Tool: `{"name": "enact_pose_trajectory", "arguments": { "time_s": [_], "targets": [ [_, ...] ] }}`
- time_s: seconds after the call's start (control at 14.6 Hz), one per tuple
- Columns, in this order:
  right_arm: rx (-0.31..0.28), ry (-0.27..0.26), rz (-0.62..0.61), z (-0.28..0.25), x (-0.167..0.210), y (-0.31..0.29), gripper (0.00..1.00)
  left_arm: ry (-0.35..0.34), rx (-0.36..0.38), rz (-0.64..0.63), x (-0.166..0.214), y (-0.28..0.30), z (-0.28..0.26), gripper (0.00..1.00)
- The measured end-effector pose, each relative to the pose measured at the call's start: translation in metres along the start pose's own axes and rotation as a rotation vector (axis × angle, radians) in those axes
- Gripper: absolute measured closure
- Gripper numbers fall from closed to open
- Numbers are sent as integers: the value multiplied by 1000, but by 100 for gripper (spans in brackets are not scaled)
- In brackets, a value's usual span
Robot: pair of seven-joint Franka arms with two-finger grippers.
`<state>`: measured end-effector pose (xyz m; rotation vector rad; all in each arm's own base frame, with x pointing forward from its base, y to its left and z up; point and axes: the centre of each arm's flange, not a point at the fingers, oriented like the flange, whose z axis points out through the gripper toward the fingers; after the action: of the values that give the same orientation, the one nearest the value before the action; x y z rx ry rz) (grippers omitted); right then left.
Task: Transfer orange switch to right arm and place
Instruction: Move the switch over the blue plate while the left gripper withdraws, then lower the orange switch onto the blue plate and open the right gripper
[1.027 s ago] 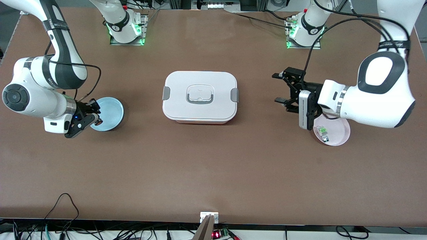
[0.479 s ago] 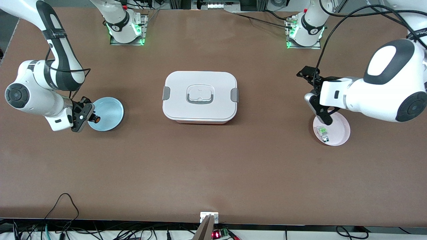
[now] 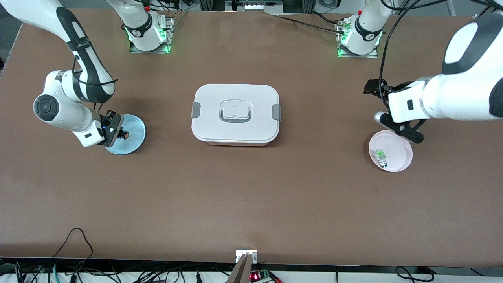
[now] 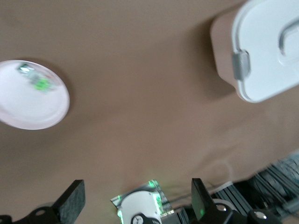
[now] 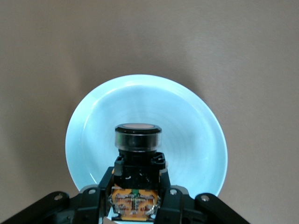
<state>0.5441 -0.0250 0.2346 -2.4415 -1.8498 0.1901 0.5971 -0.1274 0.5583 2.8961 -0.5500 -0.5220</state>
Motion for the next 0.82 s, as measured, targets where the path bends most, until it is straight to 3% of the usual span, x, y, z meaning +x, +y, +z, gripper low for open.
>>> {"name": "enact_pose_trajectory", "arguments": {
  "time_s": [0.48,0.82],
  "targets": [
    [-50,23,-112,13,-6,0,59,238,157,-224,-56,-56,-30,0],
    [-48,37,-149,32,-18,4,59,305,205,-343,-87,-42,-43,0]
  ]
}}
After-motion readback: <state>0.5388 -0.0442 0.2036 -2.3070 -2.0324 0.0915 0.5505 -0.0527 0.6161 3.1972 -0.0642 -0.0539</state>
